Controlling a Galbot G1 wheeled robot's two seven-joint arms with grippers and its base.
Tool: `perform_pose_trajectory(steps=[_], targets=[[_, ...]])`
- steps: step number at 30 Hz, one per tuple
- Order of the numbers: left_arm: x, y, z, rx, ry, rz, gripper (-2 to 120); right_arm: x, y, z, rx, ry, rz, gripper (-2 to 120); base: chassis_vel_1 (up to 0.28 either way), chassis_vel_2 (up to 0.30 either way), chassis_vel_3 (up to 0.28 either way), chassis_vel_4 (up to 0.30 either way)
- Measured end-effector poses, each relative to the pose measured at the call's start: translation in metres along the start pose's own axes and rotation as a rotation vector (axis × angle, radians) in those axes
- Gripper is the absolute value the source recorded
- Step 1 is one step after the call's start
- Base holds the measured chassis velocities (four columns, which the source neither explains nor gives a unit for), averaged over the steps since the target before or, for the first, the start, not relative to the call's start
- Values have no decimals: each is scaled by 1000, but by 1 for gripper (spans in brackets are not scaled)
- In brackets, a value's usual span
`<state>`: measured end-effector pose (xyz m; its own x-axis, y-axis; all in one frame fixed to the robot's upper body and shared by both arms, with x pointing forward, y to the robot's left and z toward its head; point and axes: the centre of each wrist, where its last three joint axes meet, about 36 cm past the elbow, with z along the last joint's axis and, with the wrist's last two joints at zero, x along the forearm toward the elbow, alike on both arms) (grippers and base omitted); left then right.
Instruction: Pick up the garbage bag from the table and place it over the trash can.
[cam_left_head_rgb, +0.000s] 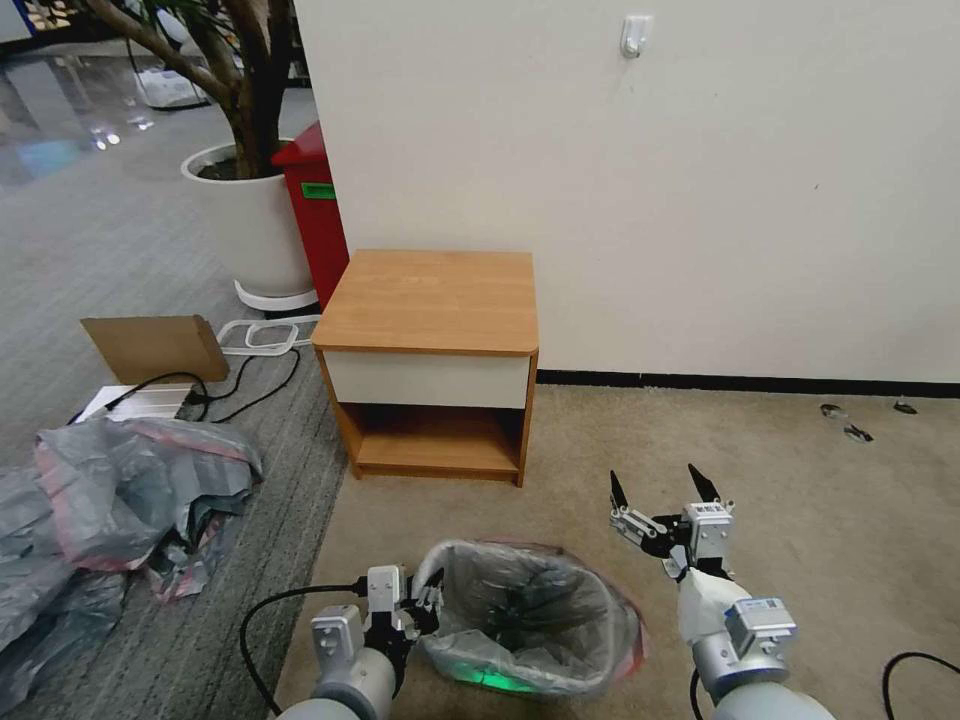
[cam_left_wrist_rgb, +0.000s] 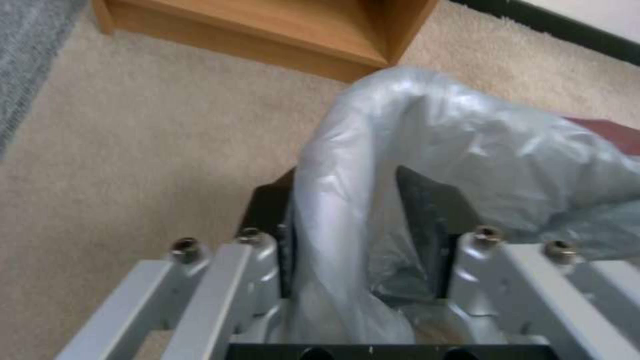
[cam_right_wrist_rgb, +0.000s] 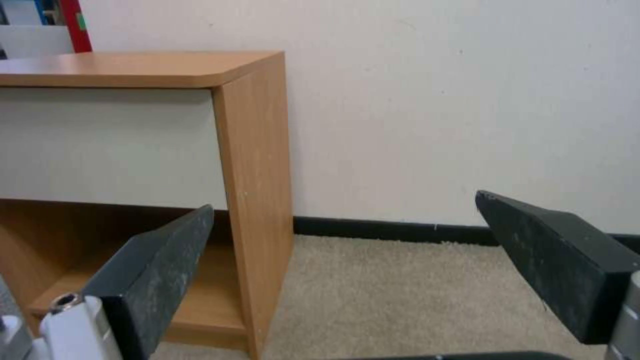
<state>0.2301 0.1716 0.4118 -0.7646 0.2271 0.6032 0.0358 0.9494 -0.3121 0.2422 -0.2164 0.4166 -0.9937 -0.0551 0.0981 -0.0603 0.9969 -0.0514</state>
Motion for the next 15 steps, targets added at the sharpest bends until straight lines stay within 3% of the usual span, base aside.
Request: perform_pose_trajectory(steps=[5, 7, 9, 12, 15], targets=[[8, 3, -7, -2, -19, -8, 61, -1, 0, 0, -12, 4, 2, 100, 0, 0, 0, 0], [17, 5, -12, -2, -30, -13, 73, 0, 2, -3, -31, 5, 1, 100, 0, 0, 0, 0], [19, 5, -14, -1, -32, -13, 73, 1, 2, -4, -39, 6, 1, 100, 0, 0, 0, 0], [32, 11, -23, 6, -58, -17, 87, 3, 2, -6, -78, 17, 1, 100, 0, 0, 0, 0], [43, 19, -31, -3, -160, -10, 97, 7, -2, -3, -100, 16, 0, 100, 0, 0, 0, 0]])
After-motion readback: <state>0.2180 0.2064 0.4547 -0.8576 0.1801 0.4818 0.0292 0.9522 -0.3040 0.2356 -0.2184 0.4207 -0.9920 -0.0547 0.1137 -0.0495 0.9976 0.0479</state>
